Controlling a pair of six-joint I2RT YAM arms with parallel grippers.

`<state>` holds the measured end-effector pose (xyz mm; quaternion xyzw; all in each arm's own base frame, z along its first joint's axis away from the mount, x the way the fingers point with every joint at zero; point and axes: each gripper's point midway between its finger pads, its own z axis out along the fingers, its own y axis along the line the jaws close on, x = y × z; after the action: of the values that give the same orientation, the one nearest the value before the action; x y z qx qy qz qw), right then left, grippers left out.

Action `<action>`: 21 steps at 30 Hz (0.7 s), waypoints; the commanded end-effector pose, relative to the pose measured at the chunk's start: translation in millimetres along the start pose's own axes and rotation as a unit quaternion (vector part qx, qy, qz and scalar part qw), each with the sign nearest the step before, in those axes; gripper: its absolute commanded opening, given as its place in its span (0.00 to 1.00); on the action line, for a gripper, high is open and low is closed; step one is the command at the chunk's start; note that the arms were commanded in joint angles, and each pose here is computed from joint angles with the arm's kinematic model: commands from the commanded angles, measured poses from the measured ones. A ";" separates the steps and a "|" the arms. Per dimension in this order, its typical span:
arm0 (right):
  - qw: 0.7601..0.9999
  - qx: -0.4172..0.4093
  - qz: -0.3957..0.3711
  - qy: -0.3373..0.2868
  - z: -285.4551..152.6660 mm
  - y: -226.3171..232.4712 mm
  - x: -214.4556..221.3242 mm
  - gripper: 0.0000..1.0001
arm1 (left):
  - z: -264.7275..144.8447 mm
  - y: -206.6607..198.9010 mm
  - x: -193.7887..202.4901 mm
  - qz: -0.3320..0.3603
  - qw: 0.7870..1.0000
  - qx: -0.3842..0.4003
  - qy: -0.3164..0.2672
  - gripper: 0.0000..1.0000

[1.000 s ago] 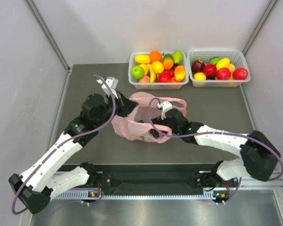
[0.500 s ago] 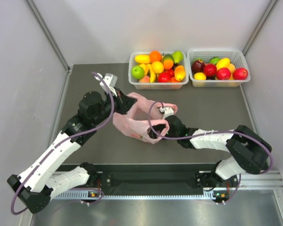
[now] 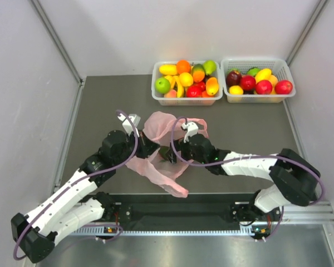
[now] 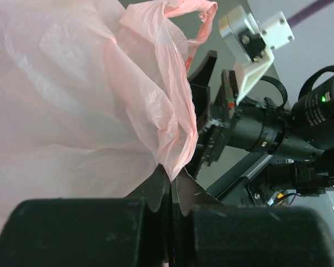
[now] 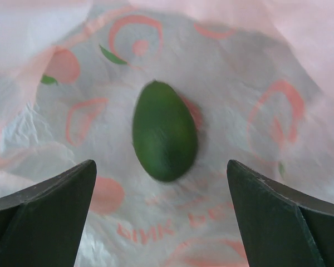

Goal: Untie the knot of the plastic bag and take out the fruit

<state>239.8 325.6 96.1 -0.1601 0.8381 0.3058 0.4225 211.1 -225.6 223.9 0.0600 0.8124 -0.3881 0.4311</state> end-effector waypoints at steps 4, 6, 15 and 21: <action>1.000 0.005 0.008 -0.018 33.4 29.2 -12.6 1.00 | -1.7 3.8 8.2 -0.019 1.000 0.007 -0.012 0.00; 1.000 -0.010 0.001 -0.025 39.7 41.1 -13.6 1.00 | -1.3 7.3 13.2 -0.021 1.000 0.003 -0.008 0.00; 0.993 0.062 -0.100 0.002 79.5 25.3 13.0 1.00 | -2.4 12.7 17.2 -0.020 1.000 -0.003 -0.010 0.00; 0.993 0.053 -0.106 -0.012 79.5 23.1 12.4 0.86 | -1.5 15.8 19.9 -0.020 1.000 -0.007 -0.008 0.00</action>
<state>258.7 383.4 31.6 -0.2273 0.8526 0.1975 0.4270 201.2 -216.1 189.4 0.0376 0.8285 -0.3791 0.4104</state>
